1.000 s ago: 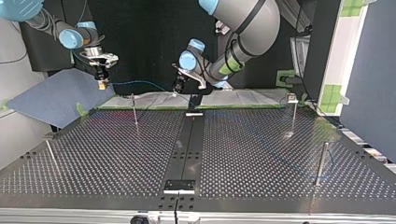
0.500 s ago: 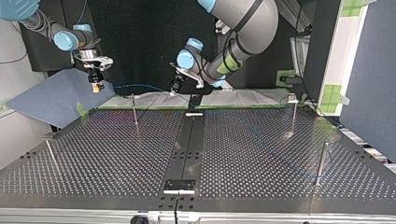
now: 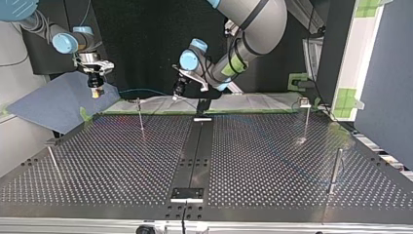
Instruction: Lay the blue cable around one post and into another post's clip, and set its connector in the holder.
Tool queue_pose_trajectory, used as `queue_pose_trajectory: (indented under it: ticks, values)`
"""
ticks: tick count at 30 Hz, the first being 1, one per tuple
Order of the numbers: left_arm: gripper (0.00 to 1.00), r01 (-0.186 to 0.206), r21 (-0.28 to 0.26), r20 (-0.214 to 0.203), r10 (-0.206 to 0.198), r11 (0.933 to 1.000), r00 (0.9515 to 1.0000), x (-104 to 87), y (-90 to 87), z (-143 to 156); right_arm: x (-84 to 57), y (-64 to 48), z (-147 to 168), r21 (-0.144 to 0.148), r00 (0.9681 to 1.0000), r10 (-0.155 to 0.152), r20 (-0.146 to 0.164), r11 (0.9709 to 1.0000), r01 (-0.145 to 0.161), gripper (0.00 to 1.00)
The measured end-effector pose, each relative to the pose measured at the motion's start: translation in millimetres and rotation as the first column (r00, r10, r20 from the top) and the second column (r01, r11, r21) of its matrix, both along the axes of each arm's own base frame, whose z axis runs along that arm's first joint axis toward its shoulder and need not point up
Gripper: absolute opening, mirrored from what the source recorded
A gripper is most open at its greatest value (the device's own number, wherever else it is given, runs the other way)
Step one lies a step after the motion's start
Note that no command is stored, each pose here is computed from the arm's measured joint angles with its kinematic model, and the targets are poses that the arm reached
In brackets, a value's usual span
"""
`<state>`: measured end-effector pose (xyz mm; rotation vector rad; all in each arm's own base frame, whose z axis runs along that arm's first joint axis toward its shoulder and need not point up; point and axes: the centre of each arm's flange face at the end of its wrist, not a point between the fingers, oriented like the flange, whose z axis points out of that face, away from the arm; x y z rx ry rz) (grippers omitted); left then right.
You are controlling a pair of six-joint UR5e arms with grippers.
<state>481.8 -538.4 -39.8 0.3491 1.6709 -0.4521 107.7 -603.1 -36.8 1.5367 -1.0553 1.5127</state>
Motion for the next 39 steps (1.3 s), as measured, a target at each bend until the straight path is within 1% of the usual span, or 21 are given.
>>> queue_pose_trajectory:
  ticks: [5, 15, 20, 26, 31, 39]
  values:
    - [0.00, -0.001, -0.018, -0.003, 0.001, 0.9998, 1.0000, 4.2, -5.0, 6, -4.0, -5.8, 3, -0.004, 1.0000, -0.006, 0.005, 1.0000, 0.006, 0.00]
    - [0.00, 0.000, -0.021, -0.006, 0.000, 0.9998, 1.0000, 5.9, -7.7, 9, -7.5, -13.3, 7, -0.012, 0.9999, -0.010, 0.007, 0.9999, 0.010, 0.00]
    - [0.00, 0.002, -0.018, -0.009, -0.002, 0.9998, 1.0000, 5.5, -9.6, 9, -9.3, -17.9, 9, -0.018, 0.9998, -0.012, 0.016, 0.9998, 0.012, 0.00]
    - [0.00, 0.014, -0.020, -0.008, -0.014, 0.9997, 0.9999, 1.8, -18.1, 13, -10.2, -22.9, 12, -0.026, 0.9997, -0.012, 0.019, 0.9996, 0.013, 0.00]
    - [0.00, 0.019, -0.021, -0.007, -0.019, 0.9996, 0.9998, 1.8, -24.2, 17, -10.4, -24.4, 13, -0.031, 0.9997, -0.012, 0.020, 0.9995, 0.013, 0.00]
    - [0.00, 0.004, -0.022, -0.008, -0.004, 0.9997, 1.0000, 4.1, -26.0, 21, -11.4, -32.3, 18, -0.040, 0.9996, -0.011, 0.026, 0.9991, 0.012, 0.00]
